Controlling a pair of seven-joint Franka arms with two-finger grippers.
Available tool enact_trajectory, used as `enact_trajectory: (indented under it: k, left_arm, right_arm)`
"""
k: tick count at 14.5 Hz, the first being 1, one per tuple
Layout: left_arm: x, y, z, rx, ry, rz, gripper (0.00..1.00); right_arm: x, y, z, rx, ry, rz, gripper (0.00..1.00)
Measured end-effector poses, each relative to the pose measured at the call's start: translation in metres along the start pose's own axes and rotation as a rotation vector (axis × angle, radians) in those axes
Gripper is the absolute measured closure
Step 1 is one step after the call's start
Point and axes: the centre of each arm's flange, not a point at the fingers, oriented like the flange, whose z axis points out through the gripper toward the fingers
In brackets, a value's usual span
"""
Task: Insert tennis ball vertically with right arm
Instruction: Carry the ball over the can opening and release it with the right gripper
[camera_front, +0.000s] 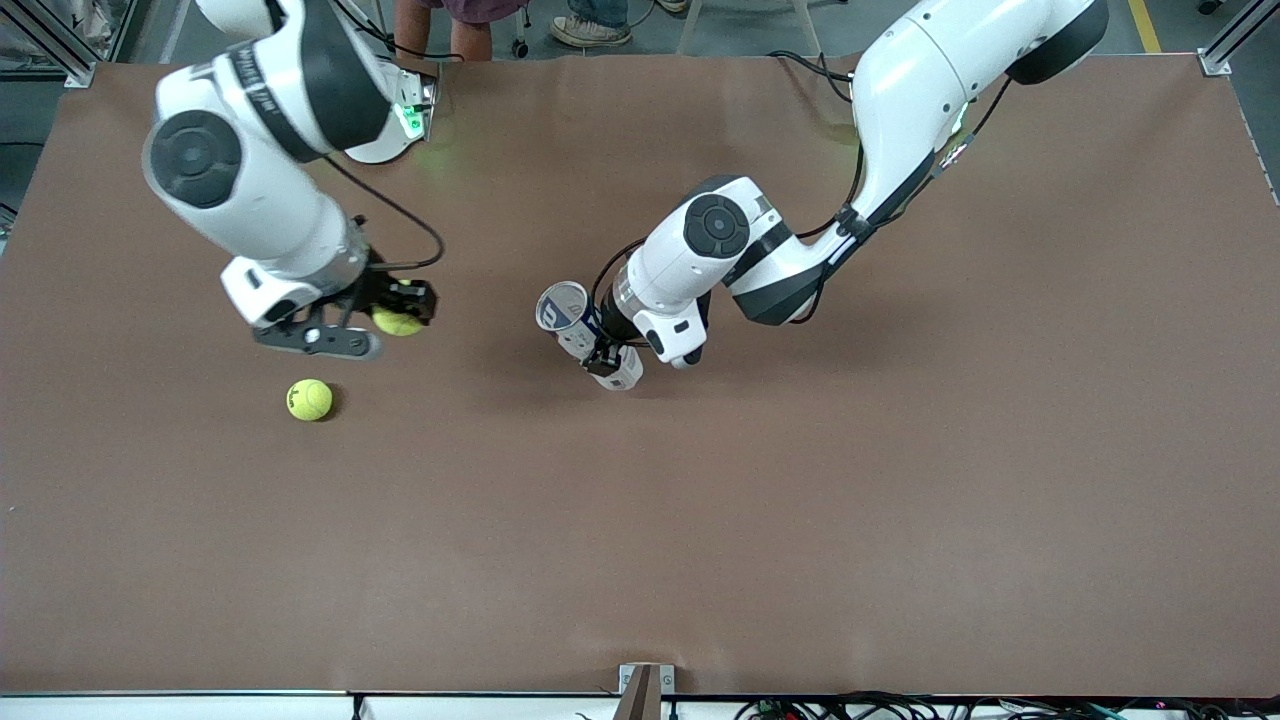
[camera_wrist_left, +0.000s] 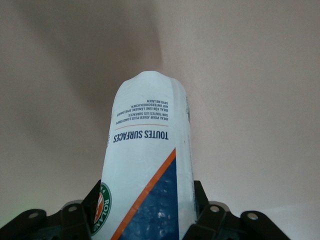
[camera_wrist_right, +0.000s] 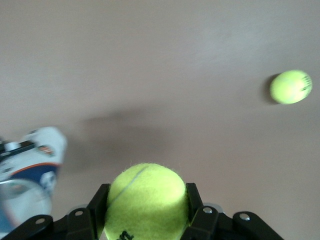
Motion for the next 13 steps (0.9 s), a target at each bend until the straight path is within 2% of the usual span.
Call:
enact_trajectory:
  k: [3,5,7,13]
  left_arm:
    - [-0.013,-0.006,0.012,0.010,-0.017,0.013,0.28]
    - [-0.018,-0.004,0.016,0.008,-0.029,0.012,0.28]
    - [-0.018,0.000,0.020,0.006,-0.037,0.005,0.28]
    - [-0.016,0.011,0.016,-0.011,-0.044,-0.003,0.28]
  right_arm:
    - [-0.011,-0.033,-0.002,0.090,0.011,0.038,0.35]
    - [-0.014,-0.047,-0.002,0.120,0.032,0.058,0.35]
    - [-0.022,-0.064,0.006,0.124,0.034,0.058,0.35]
    - [-0.033,-0.093,0.051,0.082,-0.017,0.026,0.35]
